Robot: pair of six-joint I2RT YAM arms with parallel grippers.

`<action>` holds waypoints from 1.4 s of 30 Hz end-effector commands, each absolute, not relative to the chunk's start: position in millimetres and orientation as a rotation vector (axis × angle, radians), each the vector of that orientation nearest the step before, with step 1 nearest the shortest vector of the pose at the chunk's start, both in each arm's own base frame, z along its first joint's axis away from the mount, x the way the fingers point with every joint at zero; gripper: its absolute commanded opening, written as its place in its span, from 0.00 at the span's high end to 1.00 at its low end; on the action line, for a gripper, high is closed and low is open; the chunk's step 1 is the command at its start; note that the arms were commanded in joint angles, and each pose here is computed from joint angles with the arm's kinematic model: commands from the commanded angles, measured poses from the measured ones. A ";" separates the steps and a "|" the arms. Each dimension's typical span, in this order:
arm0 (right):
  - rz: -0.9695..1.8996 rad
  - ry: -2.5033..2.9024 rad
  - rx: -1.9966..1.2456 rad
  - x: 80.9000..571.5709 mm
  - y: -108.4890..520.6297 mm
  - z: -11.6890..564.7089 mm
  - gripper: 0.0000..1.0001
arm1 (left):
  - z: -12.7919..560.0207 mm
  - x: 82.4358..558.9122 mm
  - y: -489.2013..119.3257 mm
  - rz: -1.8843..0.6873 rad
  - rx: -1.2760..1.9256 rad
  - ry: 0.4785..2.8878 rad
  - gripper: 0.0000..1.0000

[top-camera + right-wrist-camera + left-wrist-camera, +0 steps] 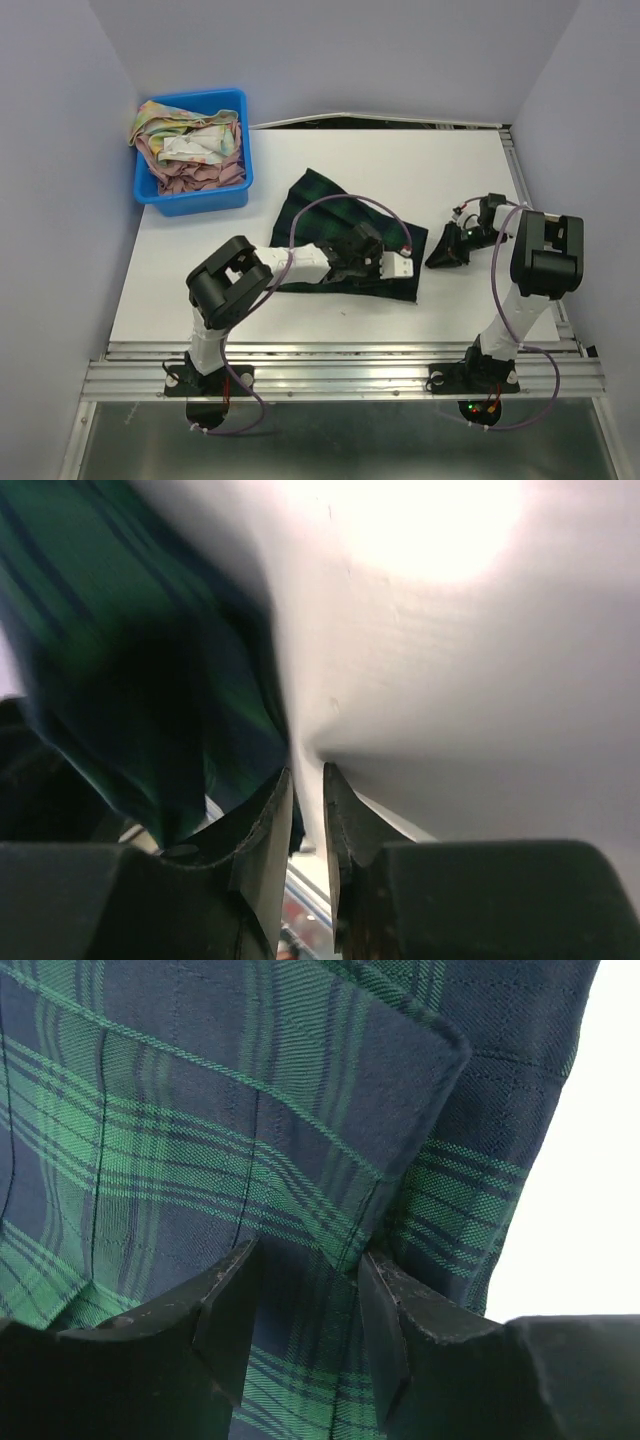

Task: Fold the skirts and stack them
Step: Fold the skirt

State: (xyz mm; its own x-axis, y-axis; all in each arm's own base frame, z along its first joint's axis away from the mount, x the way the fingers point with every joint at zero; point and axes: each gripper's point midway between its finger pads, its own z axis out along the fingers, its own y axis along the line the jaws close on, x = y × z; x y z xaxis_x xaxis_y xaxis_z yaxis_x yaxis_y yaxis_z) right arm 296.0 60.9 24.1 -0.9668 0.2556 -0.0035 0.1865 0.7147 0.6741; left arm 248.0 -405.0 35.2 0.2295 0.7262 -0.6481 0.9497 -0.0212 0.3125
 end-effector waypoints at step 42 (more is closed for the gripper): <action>1.317 2.524 0.453 356.1 96.6 43.7 0.83 | 85.1 284.0 -446.9 -0.332 1.725 1.426 0.34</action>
